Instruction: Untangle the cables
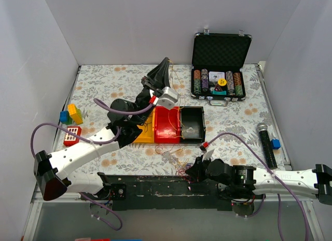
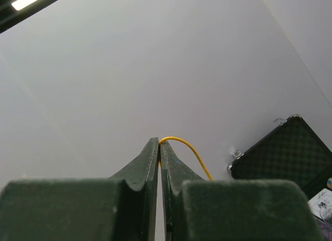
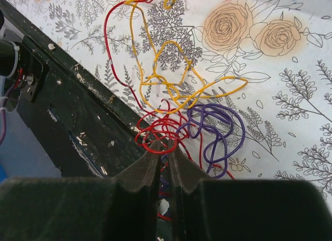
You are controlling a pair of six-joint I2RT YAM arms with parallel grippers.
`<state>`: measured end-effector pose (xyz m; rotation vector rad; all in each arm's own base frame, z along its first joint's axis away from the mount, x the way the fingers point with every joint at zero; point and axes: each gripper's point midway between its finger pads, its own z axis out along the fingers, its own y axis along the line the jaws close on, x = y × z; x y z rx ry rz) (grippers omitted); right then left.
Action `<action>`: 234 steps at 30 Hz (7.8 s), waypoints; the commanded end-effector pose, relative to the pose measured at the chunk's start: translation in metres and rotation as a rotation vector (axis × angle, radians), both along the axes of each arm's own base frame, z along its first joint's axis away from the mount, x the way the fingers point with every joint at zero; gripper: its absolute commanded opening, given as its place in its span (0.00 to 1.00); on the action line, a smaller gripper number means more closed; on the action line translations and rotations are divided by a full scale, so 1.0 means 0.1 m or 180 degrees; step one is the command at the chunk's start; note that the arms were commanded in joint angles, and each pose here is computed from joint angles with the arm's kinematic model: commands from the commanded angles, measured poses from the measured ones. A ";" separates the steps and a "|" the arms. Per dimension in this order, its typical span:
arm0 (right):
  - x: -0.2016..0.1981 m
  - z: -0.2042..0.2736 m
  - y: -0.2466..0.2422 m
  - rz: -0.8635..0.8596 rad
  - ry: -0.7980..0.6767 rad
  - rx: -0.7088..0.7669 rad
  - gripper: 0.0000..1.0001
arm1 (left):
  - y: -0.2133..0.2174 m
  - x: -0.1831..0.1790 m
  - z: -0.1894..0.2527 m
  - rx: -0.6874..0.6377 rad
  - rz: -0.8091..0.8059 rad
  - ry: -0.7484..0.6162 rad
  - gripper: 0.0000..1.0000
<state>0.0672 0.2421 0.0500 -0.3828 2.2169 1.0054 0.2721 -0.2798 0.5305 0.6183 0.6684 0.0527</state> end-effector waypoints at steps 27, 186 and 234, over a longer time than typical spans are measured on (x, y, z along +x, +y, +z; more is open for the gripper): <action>-0.01 -0.03 -0.02 -0.0083 0.0074 0.0082 0.11 | 0.24 0.29 -0.14 -0.0013 0.0027 0.0102 0.00; 0.13 0.26 -0.07 -0.0285 -0.0123 0.0006 0.01 | -0.81 -1.01 -3.81 0.2164 -0.2174 0.3758 0.43; -0.03 -0.45 -0.29 -0.0168 0.0139 -0.0507 0.01 | -0.56 -1.25 -2.05 0.1524 -0.2248 0.3237 0.01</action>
